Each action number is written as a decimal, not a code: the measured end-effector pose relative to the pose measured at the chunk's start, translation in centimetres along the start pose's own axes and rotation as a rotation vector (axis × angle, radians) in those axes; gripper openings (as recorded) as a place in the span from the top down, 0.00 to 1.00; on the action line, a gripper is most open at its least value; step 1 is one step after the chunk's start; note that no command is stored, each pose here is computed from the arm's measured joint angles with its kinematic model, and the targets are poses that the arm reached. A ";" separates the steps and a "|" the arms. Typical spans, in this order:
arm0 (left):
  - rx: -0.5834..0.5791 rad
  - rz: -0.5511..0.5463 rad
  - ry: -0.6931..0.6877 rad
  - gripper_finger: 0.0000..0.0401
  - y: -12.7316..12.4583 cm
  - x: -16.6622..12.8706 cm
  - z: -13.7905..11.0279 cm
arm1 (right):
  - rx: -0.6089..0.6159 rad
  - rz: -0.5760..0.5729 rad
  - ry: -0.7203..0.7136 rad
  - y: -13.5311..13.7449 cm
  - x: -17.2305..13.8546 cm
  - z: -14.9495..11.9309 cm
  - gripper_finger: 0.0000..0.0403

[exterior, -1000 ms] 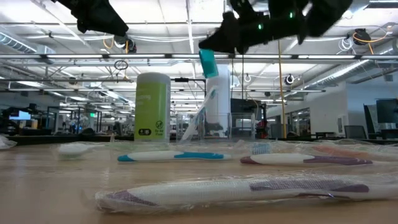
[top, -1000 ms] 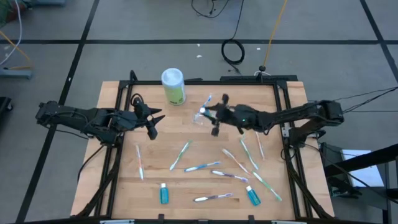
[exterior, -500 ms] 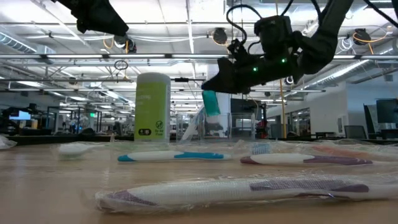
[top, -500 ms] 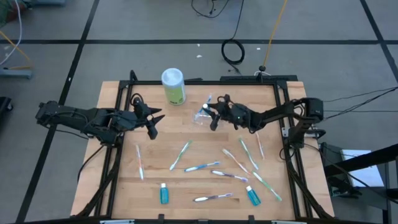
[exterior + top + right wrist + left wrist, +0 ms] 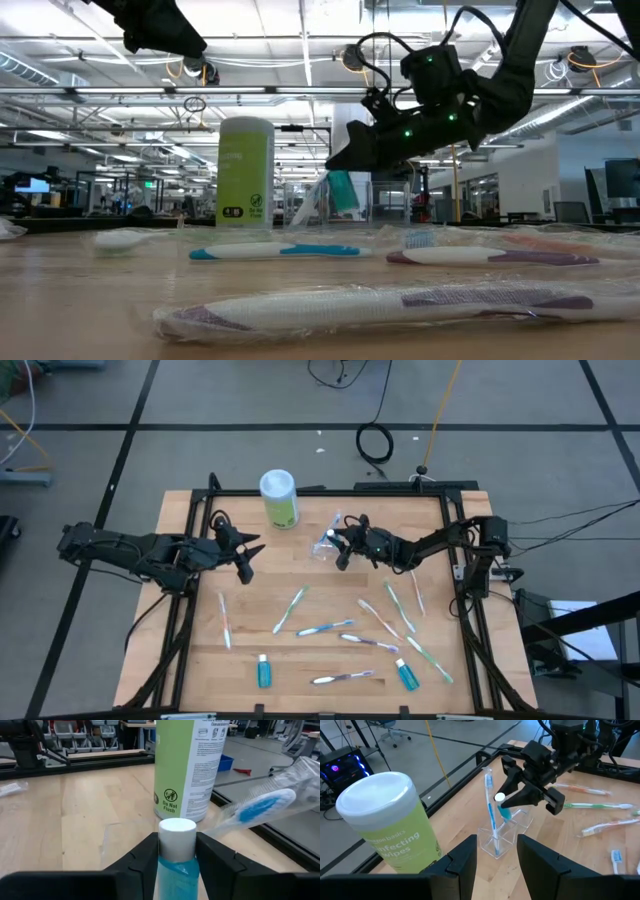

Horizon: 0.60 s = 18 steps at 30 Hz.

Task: Pick & Place toothbrushing station
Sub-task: Put the top blue mouthwash into the transparent organizer, then put the right orange toothbrush into the transparent organizer

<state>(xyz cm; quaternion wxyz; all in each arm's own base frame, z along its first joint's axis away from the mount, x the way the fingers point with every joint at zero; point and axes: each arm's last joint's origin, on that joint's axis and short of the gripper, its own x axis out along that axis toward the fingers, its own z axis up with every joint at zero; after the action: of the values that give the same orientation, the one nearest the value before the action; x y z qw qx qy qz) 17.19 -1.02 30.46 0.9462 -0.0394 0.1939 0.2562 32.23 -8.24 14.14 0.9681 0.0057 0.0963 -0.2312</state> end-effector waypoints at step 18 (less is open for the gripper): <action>0.000 0.000 0.000 0.63 0.0 0.0 0.0 | -0.045 0.002 -0.029 -0.1 -0.5 1.2 0.57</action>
<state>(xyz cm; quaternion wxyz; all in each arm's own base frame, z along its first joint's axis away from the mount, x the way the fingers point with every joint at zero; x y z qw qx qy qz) 17.19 -1.03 30.46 0.9462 -0.0393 0.1941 0.2560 32.01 -8.18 15.44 0.9696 -0.0194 0.0873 -0.2280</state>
